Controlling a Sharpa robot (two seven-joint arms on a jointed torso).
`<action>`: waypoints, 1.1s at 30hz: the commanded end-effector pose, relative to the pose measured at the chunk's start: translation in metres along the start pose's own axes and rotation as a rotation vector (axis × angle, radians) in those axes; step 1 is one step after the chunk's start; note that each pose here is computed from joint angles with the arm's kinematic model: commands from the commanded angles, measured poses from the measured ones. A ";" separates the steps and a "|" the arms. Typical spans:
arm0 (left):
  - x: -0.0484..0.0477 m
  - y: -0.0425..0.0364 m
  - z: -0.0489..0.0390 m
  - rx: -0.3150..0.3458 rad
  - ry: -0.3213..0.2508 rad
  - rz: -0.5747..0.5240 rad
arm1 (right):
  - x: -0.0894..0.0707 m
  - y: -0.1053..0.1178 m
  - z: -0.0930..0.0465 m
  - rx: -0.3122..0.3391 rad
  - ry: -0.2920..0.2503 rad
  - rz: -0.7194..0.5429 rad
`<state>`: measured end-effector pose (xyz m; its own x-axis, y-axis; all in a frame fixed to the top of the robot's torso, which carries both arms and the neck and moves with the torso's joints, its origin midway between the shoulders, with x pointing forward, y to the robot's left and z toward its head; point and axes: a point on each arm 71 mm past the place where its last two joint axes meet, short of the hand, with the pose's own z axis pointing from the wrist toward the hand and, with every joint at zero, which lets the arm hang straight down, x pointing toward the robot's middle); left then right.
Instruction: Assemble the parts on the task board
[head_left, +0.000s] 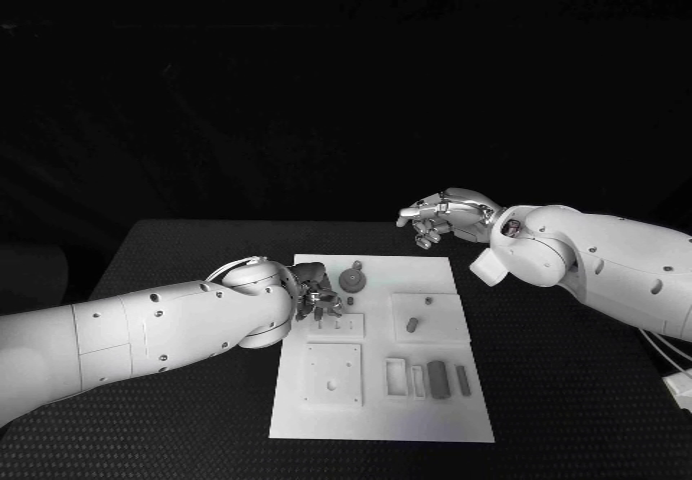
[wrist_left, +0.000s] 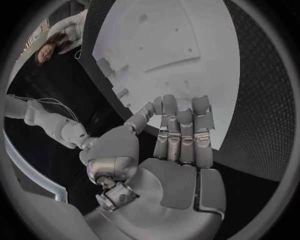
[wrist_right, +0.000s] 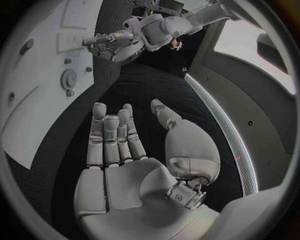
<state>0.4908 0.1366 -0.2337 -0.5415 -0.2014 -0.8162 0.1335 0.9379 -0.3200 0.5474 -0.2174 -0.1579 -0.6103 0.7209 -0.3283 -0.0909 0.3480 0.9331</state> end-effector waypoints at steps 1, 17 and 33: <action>0.0012 0.0003 0.0005 -0.024 0.006 0.040 | 0.000 0.002 0.002 -0.016 -0.017 -0.070; 0.0082 0.0020 0.0072 -0.032 0.006 0.049 | -0.003 0.005 0.005 -0.024 -0.129 -0.097; 0.0123 -0.0022 0.0100 -0.028 0.042 0.056 | 0.000 0.012 0.009 -0.071 -0.191 -0.108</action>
<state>0.4937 0.1321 -0.2467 -0.5490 -0.1510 -0.8221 0.1302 0.9561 -0.2625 0.5532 -0.2096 -0.1501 -0.4493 0.7816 -0.4328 -0.1784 0.3962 0.9007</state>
